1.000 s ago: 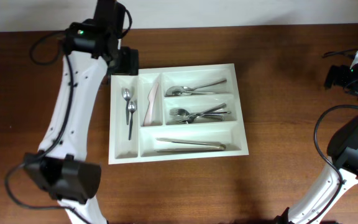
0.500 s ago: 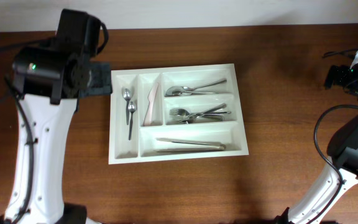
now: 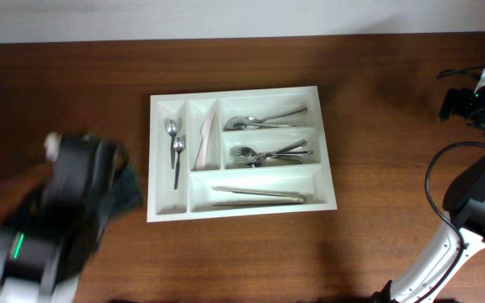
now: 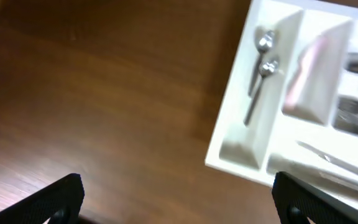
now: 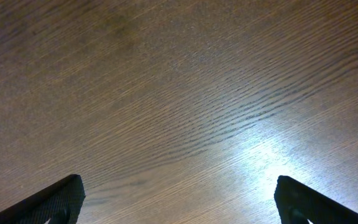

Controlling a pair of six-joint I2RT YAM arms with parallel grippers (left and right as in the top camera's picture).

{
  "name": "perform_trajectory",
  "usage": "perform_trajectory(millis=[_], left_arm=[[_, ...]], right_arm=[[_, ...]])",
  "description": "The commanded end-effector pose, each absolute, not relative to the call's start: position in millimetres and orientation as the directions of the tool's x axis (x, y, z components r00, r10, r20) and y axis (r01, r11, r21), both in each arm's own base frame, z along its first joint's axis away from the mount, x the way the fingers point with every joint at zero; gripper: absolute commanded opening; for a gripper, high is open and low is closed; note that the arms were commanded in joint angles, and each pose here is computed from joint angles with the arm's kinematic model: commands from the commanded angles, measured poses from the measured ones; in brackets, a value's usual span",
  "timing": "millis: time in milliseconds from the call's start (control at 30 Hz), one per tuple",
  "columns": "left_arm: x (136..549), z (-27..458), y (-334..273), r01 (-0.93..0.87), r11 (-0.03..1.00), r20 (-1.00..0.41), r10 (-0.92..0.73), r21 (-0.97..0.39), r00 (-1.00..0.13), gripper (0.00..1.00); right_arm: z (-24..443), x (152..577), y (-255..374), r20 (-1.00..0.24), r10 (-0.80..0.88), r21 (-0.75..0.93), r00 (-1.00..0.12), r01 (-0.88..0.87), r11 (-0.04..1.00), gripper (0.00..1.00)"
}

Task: Pack container

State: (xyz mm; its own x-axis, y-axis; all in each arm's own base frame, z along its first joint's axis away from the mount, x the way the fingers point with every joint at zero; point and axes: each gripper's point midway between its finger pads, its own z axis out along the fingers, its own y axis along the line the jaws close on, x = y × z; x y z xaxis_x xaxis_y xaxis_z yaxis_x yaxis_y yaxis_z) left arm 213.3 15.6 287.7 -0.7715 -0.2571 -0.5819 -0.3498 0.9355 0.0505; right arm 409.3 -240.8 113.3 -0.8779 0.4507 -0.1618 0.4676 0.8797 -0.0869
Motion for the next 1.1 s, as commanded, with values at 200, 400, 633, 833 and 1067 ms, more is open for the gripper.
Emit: perform_trajectory(millis=[200,400,633,833,1067], left_arm=[[138.8,331.1,-6.7,-0.118,0.963,-0.787,-0.266,-0.242,-0.557,0.99],[122.3,349.1,-3.8,-0.114,0.932,-0.821,-0.357,-0.344,-0.446,0.99],[115.6,337.2,-2.5,-0.132,0.935,-0.799,-0.349,-0.328,-0.489,0.99],[108.6,324.4,-0.7,-0.129,0.953,-0.786,-0.300,-0.274,-0.541,0.99],[128.4,303.7,7.8,-0.072,0.996,-0.815,-0.082,-0.049,-0.573,0.99]], right_arm=[[117.7,410.3,-238.9,-0.174,0.455,-0.083,-0.873,0.473,0.877,0.98],[117.7,410.2,-238.8,-0.173,0.455,-0.083,-0.874,0.473,0.877,0.99],[117.7,410.3,-238.9,-0.174,0.455,-0.083,-0.873,0.473,0.877,0.99],[117.7,410.3,-238.9,-0.174,0.455,-0.083,-0.873,0.473,0.877,0.99],[117.7,410.2,-238.8,-0.173,0.455,-0.083,-0.874,0.473,0.877,0.99]])
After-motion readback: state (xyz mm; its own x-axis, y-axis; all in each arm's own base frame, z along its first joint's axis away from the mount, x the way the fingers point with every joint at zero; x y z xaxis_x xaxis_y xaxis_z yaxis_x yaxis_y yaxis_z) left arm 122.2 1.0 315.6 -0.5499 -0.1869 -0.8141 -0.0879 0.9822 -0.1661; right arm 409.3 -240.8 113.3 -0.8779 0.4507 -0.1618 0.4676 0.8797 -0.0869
